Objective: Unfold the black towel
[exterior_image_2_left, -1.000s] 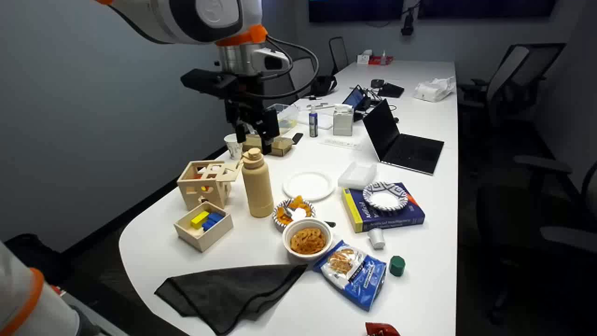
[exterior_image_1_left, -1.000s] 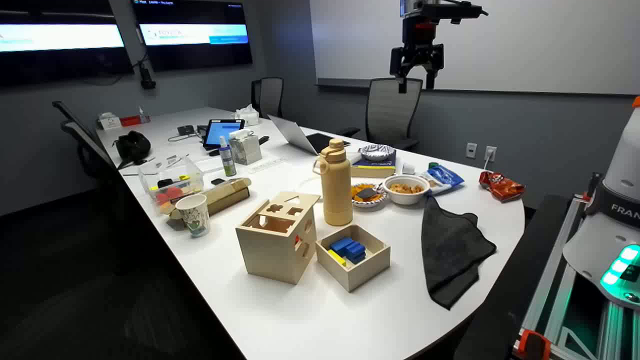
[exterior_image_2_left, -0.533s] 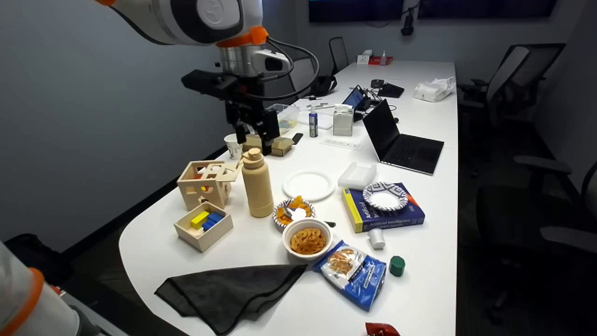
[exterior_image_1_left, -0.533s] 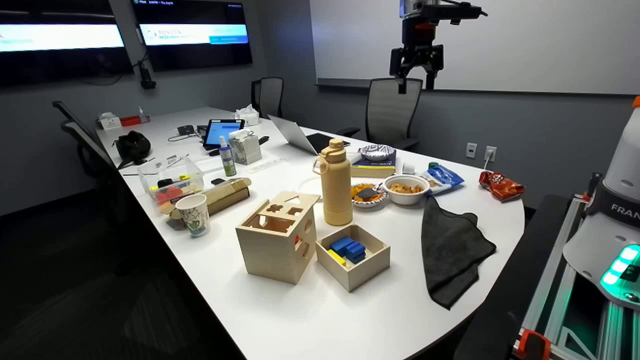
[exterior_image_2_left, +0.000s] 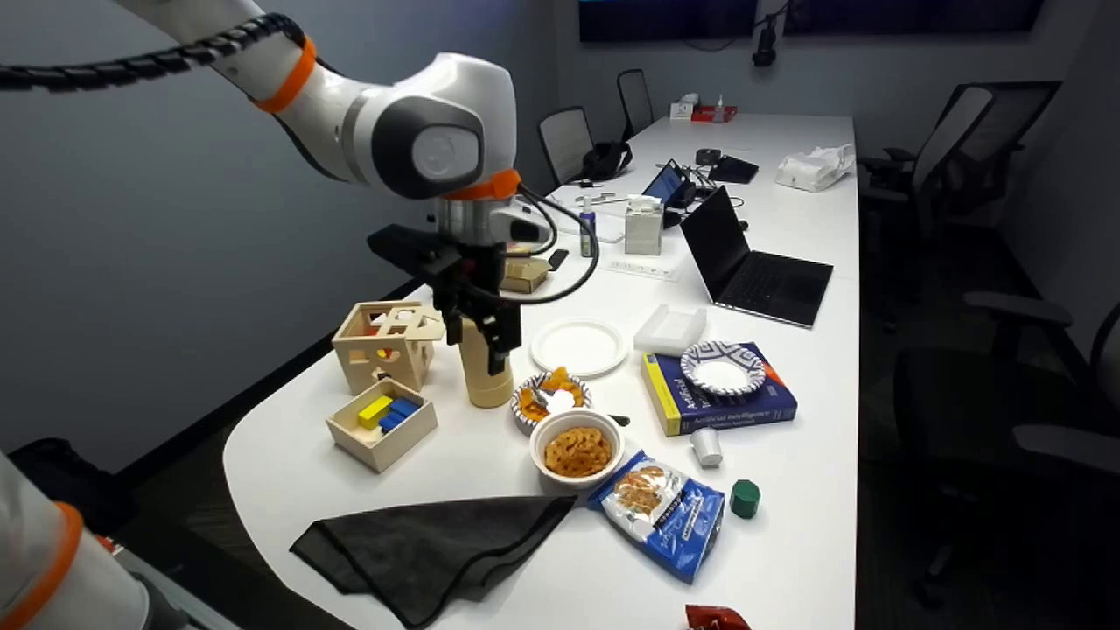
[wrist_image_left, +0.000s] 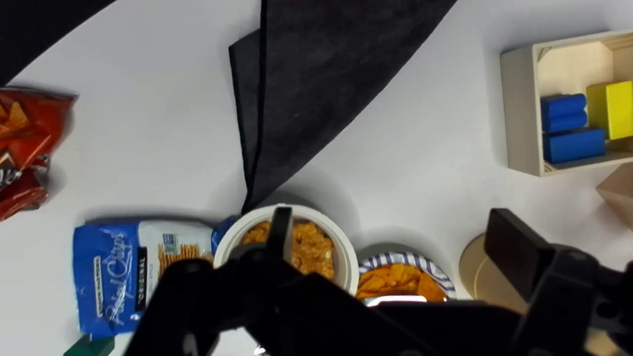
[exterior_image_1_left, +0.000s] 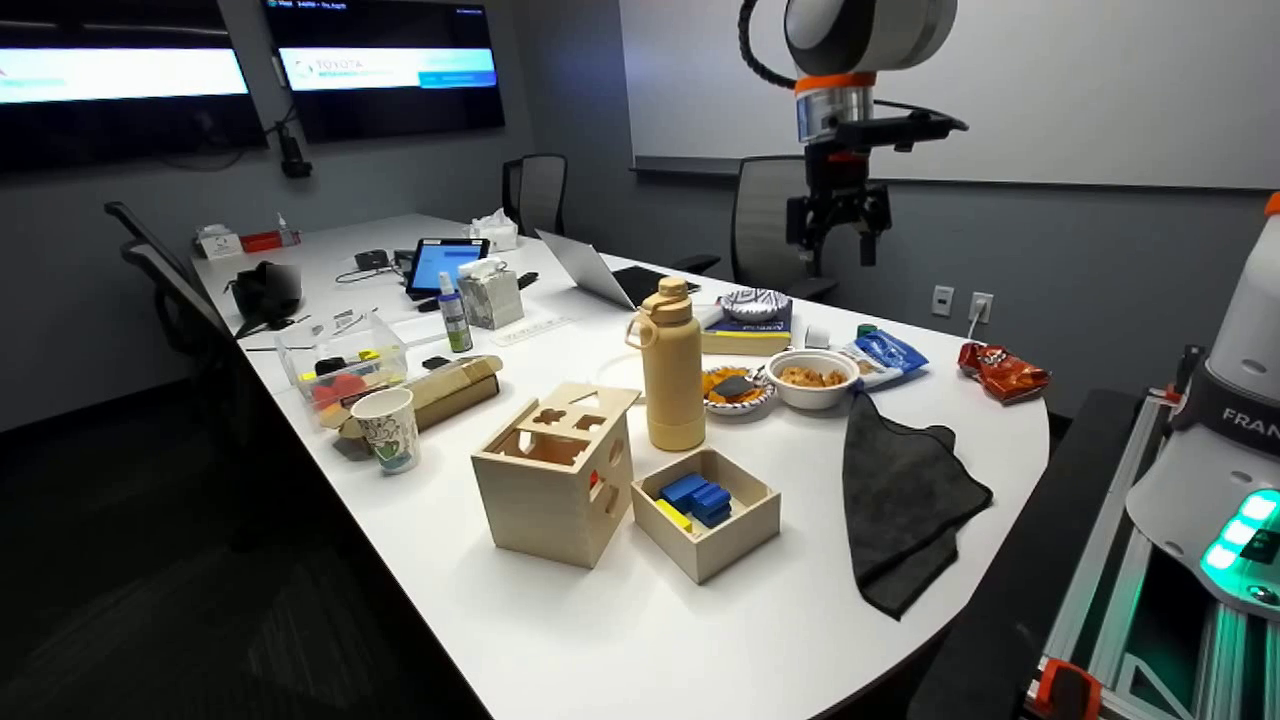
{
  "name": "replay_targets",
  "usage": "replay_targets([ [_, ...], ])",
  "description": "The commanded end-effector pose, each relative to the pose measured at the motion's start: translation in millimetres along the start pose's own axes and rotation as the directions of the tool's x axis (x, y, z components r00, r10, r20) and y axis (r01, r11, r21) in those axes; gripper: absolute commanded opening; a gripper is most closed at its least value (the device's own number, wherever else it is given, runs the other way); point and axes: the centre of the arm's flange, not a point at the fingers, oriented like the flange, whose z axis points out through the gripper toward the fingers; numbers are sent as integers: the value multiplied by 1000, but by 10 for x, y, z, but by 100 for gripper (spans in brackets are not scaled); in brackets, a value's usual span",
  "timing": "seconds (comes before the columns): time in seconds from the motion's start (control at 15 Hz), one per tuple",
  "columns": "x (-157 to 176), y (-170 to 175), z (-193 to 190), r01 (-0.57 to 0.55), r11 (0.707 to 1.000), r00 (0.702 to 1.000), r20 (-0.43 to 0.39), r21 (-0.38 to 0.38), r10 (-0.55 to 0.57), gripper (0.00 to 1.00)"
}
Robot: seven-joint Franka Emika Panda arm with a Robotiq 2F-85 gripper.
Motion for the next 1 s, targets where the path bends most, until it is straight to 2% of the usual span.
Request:
replay_targets([
  [0.0, -34, 114, 630, -83, 996, 995, 64, 10, 82, 100],
  [0.2, -105, 348, 1066, -159, 987, 982, 106, 25, 155, 100],
  [0.53, -209, 698, 1602, -296, 954, 942, 185, 56, 281, 100],
  [0.73, -253, 818, 1870, -337, 939, 921, 228, 66, 315, 100],
  [0.93, -286, 909, 2088, -339, 937, 918, 248, 85, 310, 100],
])
